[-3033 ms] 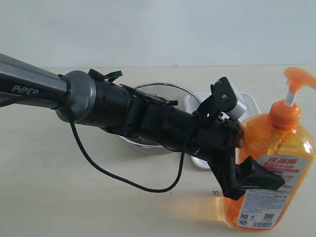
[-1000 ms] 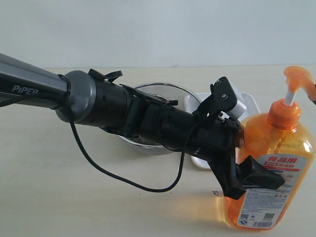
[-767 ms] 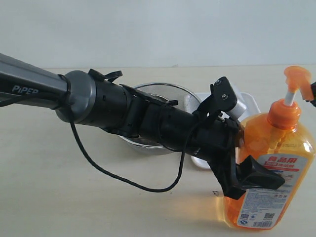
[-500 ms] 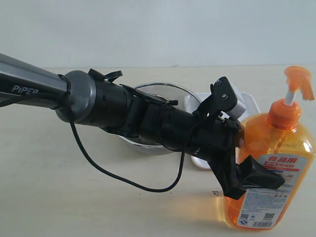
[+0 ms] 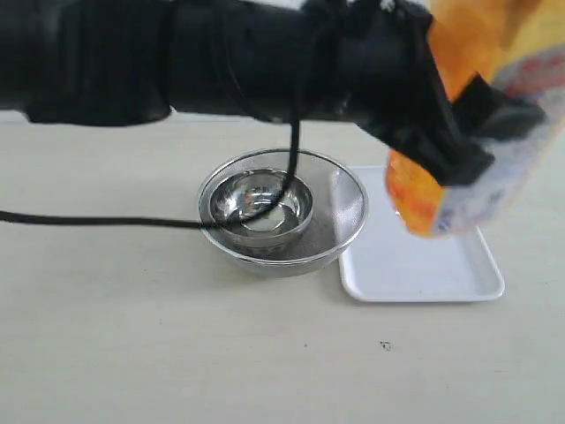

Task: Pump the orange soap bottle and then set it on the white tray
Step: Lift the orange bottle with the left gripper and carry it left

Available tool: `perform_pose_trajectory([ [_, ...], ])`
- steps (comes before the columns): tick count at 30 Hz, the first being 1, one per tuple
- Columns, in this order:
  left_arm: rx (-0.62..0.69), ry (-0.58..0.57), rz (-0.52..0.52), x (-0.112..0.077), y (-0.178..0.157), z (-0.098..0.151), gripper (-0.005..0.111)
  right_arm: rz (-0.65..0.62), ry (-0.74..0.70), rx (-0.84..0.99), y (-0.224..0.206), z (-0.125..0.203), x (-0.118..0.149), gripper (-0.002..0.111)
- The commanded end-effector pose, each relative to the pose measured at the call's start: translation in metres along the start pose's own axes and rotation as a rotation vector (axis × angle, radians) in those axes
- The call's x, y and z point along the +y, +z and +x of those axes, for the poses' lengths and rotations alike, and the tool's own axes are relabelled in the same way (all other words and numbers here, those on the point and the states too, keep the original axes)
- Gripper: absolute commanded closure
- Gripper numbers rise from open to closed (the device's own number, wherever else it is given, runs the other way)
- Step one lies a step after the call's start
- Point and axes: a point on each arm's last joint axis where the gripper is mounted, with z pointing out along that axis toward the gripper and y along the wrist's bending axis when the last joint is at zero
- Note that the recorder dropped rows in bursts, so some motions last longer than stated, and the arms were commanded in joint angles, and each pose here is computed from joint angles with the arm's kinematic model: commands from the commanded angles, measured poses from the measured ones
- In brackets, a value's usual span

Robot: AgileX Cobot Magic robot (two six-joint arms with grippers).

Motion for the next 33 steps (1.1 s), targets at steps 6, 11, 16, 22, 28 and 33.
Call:
perform_pose_trajectory([
  [6,0.172,0.129,-0.715,0.050,-0.092,-0.023,0.102,0.009,0.078,-0.034,0.046,-0.008,-0.003,0.108],
  [11,0.228,0.049,-0.890,0.069,-0.126,-0.001,0.102,-0.072,0.096,-0.052,0.079,-0.009,0.004,0.108],
  [16,0.183,-0.011,-1.017,0.088,-0.145,0.030,0.102,-0.165,0.061,-0.108,0.103,-0.013,0.014,0.108],
  [22,0.116,-0.033,-1.098,0.097,-0.145,0.077,0.102,-0.287,0.048,-0.176,0.121,-0.019,0.025,0.108],
  [28,0.231,-0.008,-1.102,0.103,-0.117,0.124,0.102,-0.412,0.080,-0.312,0.122,-0.056,0.019,0.108],
  [33,0.252,-0.011,-1.090,0.107,-0.094,0.157,0.102,-0.509,0.050,-0.378,0.120,-0.081,0.014,0.108],
])
